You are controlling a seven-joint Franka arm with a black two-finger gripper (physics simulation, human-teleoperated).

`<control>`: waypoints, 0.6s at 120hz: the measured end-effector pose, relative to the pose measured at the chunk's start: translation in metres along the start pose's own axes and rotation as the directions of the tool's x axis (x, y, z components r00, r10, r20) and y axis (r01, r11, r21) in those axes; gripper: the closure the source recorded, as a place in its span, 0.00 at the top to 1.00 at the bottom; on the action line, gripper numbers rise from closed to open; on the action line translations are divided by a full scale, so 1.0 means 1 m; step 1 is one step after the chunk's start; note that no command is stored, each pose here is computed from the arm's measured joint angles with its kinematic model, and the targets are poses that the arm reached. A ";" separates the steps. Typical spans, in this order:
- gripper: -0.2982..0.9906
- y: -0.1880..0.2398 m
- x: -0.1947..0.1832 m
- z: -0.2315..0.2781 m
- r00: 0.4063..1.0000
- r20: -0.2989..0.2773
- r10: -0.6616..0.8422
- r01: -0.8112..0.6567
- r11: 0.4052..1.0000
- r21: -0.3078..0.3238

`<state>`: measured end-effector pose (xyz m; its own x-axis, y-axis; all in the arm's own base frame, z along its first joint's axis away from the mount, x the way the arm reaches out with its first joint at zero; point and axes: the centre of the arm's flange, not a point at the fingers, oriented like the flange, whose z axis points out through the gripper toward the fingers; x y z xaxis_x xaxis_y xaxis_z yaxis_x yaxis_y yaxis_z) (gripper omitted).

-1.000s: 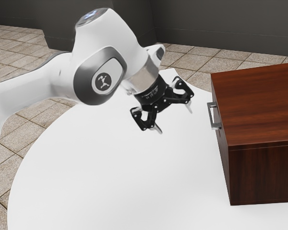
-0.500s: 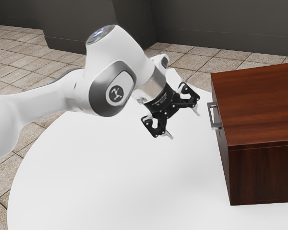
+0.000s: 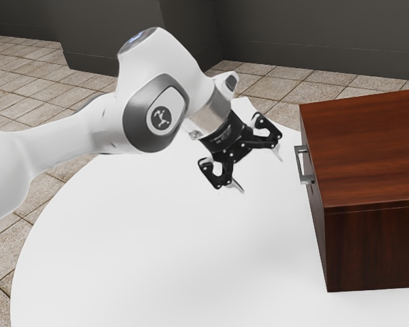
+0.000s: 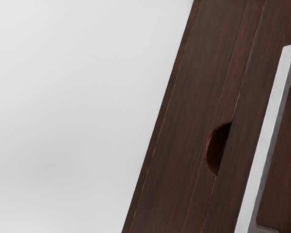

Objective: Pull the drawer handle with one arm to open the drawer

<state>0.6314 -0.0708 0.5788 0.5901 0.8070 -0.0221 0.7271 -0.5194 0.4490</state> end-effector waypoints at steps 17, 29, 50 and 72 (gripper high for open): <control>0.77 0.002 0.031 0.013 0.999 0.028 0.023 -0.023 1.000 0.002; 0.77 0.004 0.032 0.018 0.997 0.056 0.061 -0.061 0.998 -0.001; 0.77 0.009 0.022 0.017 0.990 0.068 0.123 -0.124 0.992 -0.002; 0.77 0.012 0.015 0.022 0.982 0.082 0.168 -0.169 0.986 -0.001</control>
<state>0.6568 -0.0713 0.5641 0.7308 0.6823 -0.0198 0.6168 -0.6477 0.4472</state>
